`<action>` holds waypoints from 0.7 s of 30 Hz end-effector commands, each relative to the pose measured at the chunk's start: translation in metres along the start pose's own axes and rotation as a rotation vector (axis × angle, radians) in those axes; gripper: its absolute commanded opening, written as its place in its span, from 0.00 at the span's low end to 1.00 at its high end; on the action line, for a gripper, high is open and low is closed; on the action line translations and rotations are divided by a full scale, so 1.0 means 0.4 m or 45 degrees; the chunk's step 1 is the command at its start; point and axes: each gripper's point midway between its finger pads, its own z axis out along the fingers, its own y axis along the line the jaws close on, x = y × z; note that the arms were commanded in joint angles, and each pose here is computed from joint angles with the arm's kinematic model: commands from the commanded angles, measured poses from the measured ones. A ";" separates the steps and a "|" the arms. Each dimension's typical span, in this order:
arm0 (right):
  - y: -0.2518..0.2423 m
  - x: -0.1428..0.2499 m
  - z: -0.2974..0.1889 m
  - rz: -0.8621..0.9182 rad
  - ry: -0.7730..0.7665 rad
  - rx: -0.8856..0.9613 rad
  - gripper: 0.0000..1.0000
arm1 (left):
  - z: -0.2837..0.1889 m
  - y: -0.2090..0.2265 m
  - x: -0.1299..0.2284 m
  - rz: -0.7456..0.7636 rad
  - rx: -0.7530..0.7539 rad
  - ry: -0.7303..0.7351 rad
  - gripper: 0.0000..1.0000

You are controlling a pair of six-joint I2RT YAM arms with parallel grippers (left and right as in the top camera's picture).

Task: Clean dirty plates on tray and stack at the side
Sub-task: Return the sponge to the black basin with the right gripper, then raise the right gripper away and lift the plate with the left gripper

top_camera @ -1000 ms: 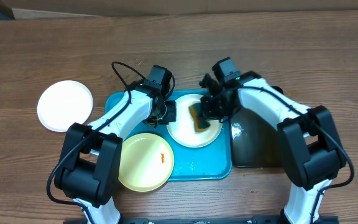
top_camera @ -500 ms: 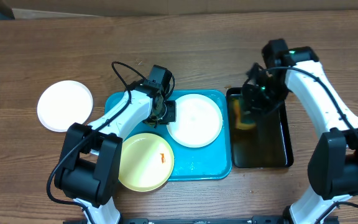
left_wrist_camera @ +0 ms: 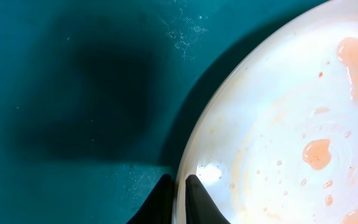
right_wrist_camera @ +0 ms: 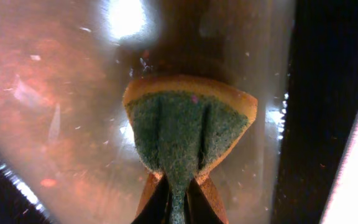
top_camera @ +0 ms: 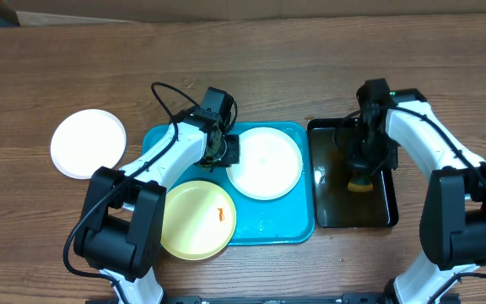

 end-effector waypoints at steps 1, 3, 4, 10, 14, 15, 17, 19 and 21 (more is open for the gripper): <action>-0.013 0.008 0.008 0.016 -0.012 0.029 0.13 | 0.006 -0.004 -0.006 0.010 -0.002 -0.002 0.12; -0.011 0.008 0.008 0.016 -0.012 0.024 0.30 | 0.006 -0.004 -0.005 0.011 -0.002 0.000 0.14; -0.011 0.007 0.008 0.016 -0.014 0.024 0.35 | 0.006 -0.004 -0.004 0.010 -0.002 0.002 0.17; 0.003 -0.027 -0.032 0.022 -0.064 -0.016 0.48 | 0.006 0.001 0.011 0.007 -0.014 0.032 0.24; -0.008 -0.094 -0.107 0.069 -0.170 -0.059 0.62 | 0.015 0.004 0.016 -0.004 -0.019 0.044 0.26; -0.022 -0.114 -0.127 0.098 -0.201 -0.068 0.65 | 0.022 0.006 0.019 -0.010 -0.022 0.052 0.26; -0.062 -0.147 -0.160 0.179 -0.251 -0.085 0.70 | 0.038 0.012 0.027 -0.013 -0.031 0.074 0.26; -0.114 -0.172 -0.180 0.266 -0.286 -0.105 0.73 | 0.057 0.017 0.034 -0.017 -0.039 0.097 0.27; -0.172 -0.188 -0.182 0.349 -0.309 -0.119 0.76 | 0.066 0.018 0.037 -0.018 -0.040 0.108 0.26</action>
